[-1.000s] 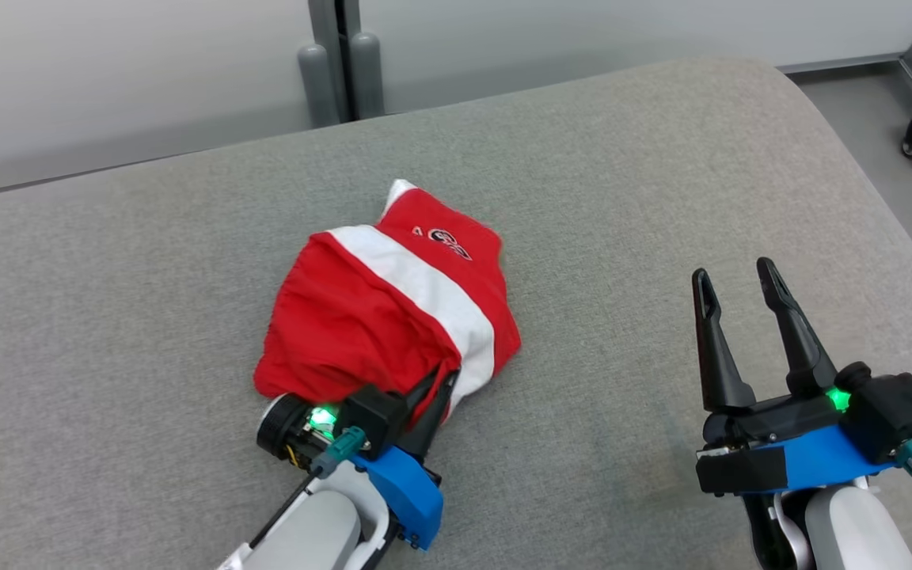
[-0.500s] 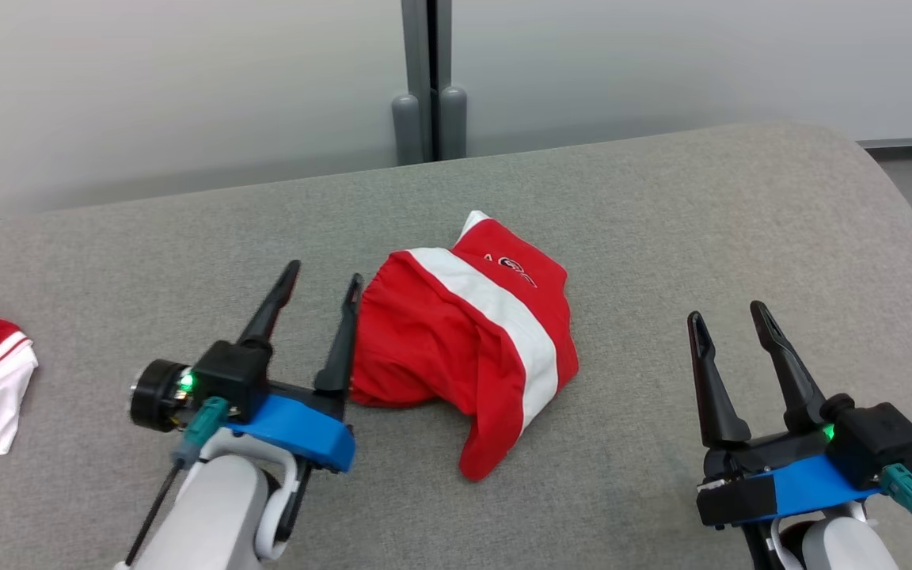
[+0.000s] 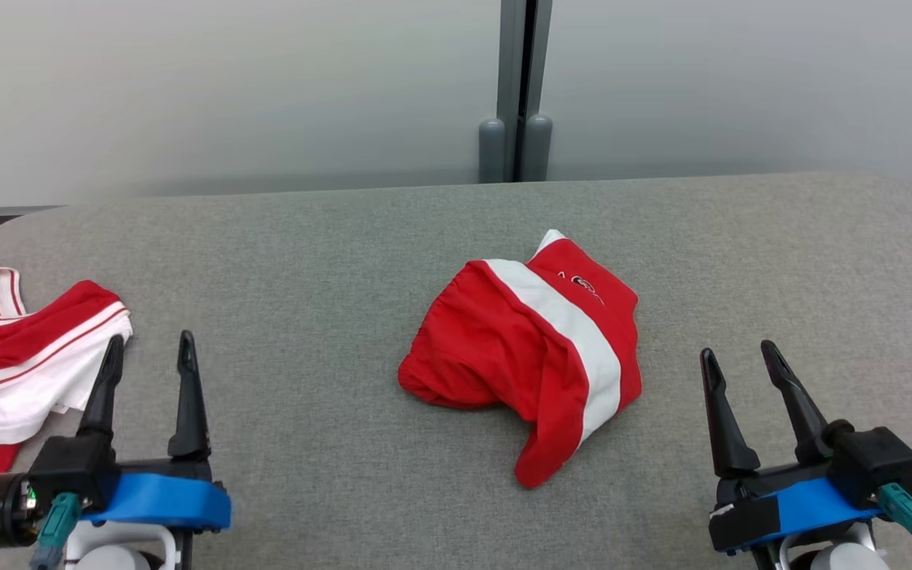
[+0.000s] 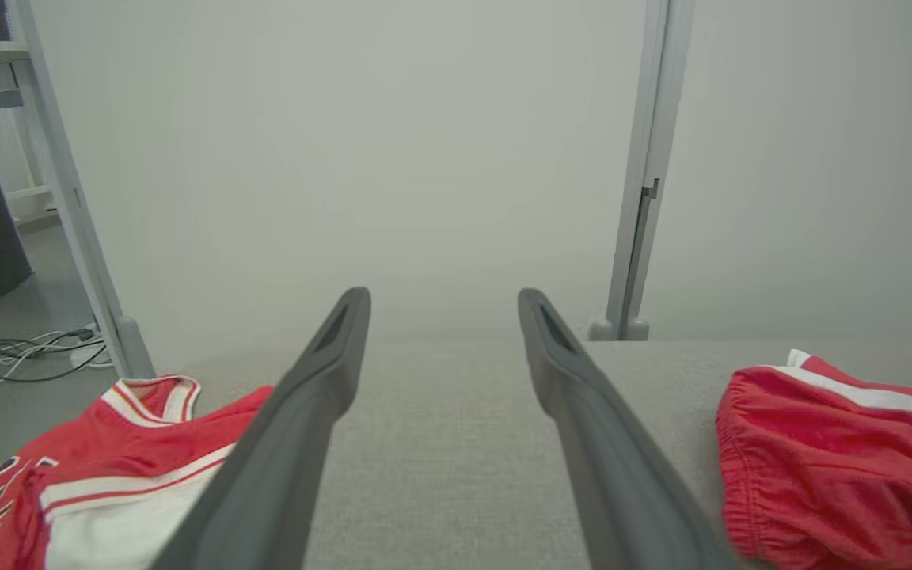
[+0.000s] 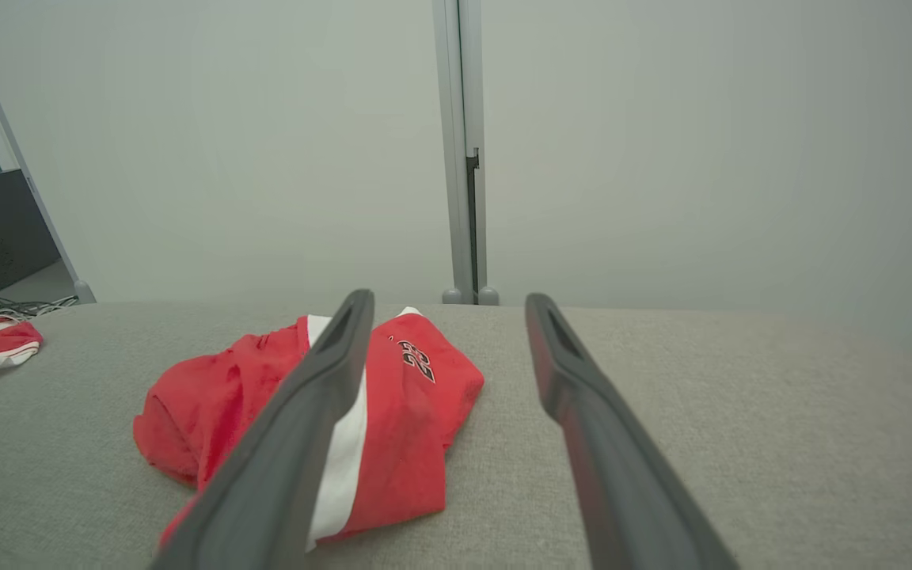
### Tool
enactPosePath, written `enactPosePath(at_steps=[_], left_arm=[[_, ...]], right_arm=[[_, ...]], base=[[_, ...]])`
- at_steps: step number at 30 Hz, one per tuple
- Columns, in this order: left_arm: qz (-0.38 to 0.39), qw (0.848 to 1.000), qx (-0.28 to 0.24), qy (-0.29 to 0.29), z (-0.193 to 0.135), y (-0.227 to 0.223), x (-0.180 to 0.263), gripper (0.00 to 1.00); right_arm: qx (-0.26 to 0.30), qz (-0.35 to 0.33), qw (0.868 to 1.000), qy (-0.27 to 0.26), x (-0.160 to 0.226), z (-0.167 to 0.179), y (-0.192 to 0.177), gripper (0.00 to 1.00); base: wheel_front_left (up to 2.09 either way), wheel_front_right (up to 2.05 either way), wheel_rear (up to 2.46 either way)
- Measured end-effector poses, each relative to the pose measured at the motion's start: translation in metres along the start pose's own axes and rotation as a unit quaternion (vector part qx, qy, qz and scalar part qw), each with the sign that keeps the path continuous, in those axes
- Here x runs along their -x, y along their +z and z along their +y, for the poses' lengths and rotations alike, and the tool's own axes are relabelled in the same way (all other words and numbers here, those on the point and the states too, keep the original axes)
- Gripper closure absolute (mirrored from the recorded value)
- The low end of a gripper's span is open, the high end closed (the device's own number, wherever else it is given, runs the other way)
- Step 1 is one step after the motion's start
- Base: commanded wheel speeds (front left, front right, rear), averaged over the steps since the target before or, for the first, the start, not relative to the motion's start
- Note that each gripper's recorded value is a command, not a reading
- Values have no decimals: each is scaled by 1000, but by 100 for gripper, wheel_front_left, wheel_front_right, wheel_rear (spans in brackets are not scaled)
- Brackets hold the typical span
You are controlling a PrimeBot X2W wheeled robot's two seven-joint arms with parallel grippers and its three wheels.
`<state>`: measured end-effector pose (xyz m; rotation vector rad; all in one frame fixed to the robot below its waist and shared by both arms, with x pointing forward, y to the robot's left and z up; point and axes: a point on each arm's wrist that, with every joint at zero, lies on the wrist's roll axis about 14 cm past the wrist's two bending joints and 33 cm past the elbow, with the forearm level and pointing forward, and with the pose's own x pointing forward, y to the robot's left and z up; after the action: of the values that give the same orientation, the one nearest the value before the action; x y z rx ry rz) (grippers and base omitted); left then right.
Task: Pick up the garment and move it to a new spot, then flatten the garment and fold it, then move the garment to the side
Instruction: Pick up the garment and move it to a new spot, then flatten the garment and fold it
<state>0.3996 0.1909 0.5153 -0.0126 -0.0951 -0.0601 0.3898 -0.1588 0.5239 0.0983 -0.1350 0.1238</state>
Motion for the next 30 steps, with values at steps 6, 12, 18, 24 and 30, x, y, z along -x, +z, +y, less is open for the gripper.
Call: enactPosePath(at_steps=[6, 12, 18, 24, 30], left_arm=[[9, 999, 8, 35, 20, -6, 26, 0], [17, 998, 14, 55, 27, -11, 45, 0], [23, 998, 14, 61, 28, -15, 54, 0], [25, 998, 19, 59, 25, -17, 59, 0], [26, 998, 18, 52, 21, -17, 59, 0]], right_arm=[[3, 18, 1000, 8, 2, 5, -11, 0], [3, 39, 999, 8, 12, 6, -24, 0], [4, 54, 998, 6, 19, 5, -32, 0], [3, 59, 998, 5, 24, 5, -35, 0], [3, 61, 998, 5, 26, 5, -35, 0]], base=[[0, 0, 0], [0, 0, 0], [0, 0, 0], [0, 0, 0], [0, 0, 0]])
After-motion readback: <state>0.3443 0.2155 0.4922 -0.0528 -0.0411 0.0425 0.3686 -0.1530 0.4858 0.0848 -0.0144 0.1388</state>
